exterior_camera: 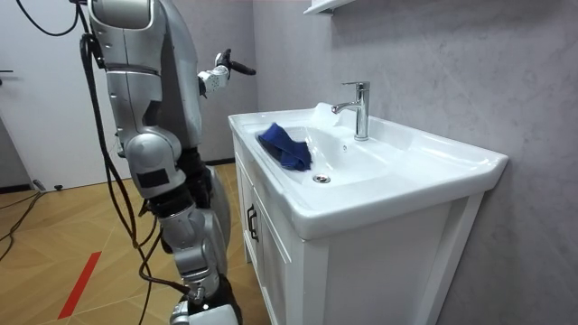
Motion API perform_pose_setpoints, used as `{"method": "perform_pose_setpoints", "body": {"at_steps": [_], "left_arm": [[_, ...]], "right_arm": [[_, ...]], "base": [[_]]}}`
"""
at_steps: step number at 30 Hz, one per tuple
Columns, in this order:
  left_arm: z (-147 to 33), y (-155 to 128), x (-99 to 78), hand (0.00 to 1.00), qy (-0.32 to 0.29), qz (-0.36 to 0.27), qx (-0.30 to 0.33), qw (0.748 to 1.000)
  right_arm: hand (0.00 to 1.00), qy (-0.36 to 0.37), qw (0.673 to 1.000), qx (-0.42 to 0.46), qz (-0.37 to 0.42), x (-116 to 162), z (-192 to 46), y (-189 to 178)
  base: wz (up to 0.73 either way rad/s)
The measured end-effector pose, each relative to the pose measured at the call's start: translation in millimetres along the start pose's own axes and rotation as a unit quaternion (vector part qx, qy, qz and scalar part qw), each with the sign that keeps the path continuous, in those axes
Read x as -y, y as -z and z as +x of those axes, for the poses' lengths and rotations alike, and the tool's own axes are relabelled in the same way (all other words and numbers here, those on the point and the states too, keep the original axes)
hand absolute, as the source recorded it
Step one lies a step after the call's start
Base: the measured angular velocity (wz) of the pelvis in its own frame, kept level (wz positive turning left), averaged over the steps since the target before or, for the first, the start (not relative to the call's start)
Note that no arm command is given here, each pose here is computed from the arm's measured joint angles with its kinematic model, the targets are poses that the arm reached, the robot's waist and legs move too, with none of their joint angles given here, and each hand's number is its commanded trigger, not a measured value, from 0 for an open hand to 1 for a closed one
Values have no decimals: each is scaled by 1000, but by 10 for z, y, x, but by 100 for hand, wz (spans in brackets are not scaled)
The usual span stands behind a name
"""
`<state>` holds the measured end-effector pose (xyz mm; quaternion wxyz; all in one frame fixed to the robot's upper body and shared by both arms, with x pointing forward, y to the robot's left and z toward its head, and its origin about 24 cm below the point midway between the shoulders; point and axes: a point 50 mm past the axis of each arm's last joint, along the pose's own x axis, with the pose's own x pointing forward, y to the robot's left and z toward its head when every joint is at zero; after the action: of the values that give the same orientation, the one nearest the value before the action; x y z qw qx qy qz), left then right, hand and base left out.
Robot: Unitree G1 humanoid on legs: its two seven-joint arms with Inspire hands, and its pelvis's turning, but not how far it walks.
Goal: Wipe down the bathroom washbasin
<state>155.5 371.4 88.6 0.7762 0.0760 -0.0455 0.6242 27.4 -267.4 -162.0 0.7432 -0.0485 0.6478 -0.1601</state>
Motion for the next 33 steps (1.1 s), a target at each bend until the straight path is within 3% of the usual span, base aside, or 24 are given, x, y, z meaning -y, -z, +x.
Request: {"method": "perform_pose_setpoints", "body": {"at_steps": [12, 18, 21, 27, 33], "left_arm": [[37, -28, -46, 0, -19, 0, 6, 1000], [116, -62, -189, 0, -59, -2, 19, 998], [142, 46, -350, 0, -85, 19, 7, 996], [134, 502, -562, 0, -139, 16, -108, 984], [-3, 971, -883, 0, -189, 57, -212, 957]], "right_arm": [[0, 0, 1000, 11, -2, 9, -9, 8], [0, 4, 1000, 13, -9, 40, -10, 4], [0, 10, 1000, 17, -21, 47, -10, 0], [0, 22, 999, 13, -20, 60, -12, 28], [0, 19, 999, 18, -47, 58, -10, -14]], "base": [[0], [1], [0], [17], [20]]}}
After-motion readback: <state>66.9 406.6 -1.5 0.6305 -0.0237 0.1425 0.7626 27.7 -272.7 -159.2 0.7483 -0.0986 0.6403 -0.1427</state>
